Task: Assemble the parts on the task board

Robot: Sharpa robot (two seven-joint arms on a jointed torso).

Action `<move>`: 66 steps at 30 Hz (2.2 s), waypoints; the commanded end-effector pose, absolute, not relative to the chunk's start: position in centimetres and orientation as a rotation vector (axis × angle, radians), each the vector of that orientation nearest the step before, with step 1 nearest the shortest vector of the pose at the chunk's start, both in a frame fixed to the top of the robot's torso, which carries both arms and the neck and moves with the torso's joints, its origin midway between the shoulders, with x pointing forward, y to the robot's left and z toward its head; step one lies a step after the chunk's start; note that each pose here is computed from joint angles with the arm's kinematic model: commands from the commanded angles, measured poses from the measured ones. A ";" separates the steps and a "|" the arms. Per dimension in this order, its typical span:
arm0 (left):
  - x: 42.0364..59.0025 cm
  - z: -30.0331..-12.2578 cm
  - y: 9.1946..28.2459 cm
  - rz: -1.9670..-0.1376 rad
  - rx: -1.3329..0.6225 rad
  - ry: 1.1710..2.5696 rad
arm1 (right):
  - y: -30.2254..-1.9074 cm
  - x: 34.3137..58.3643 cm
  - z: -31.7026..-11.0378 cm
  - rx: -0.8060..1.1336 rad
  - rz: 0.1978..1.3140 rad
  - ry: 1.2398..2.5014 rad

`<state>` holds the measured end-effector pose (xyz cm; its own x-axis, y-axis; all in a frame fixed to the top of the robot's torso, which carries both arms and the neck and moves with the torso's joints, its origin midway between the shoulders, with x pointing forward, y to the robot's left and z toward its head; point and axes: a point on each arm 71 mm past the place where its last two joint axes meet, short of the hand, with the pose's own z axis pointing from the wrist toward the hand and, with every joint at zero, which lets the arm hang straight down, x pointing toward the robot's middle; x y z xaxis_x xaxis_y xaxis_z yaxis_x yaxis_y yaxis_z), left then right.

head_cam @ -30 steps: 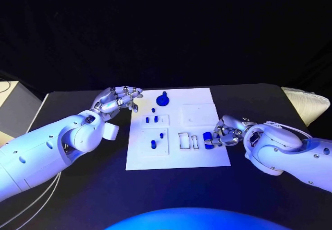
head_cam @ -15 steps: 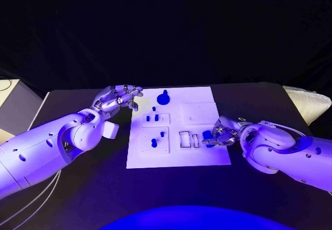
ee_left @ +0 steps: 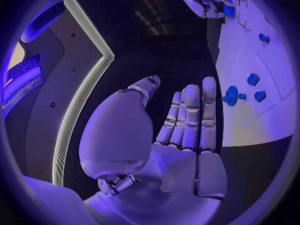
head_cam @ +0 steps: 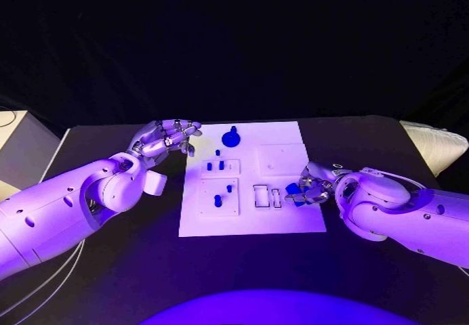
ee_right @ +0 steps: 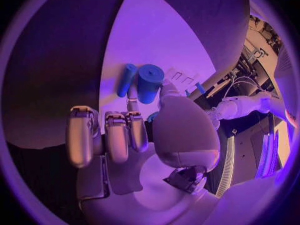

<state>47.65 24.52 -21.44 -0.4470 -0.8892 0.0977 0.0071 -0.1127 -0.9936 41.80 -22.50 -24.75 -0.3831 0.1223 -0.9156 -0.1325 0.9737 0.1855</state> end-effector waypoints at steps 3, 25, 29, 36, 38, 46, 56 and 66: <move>47.5 -21.4 24.3 -1.669 -1.005 1.471 | -22.1 41.2 -25.5 -0.013 0.271 1.973; 47.5 -21.5 24.3 -1.664 -1.009 1.482 | -20.3 40.2 -22.3 0.183 0.462 1.873; 47.6 -21.6 24.2 -1.664 -1.011 1.484 | -19.9 40.2 -22.1 0.197 0.480 1.881; 47.5 -21.8 24.1 -1.663 -1.015 1.489 | -18.7 40.8 -22.6 0.173 0.484 1.930; 47.5 -21.8 24.1 -1.664 -1.015 1.491 | -18.4 40.9 -22.9 0.157 0.481 1.945; 47.5 -21.8 24.0 -1.664 -1.016 1.495 | -17.1 41.4 -23.8 0.058 0.449 1.991; 47.5 -21.8 24.0 -1.664 -1.017 1.497 | -15.9 41.4 -24.1 -0.009 0.443 1.998; 47.5 -21.9 24.0 -1.663 -1.018 1.500 | -15.3 41.4 -24.0 -0.031 0.449 1.982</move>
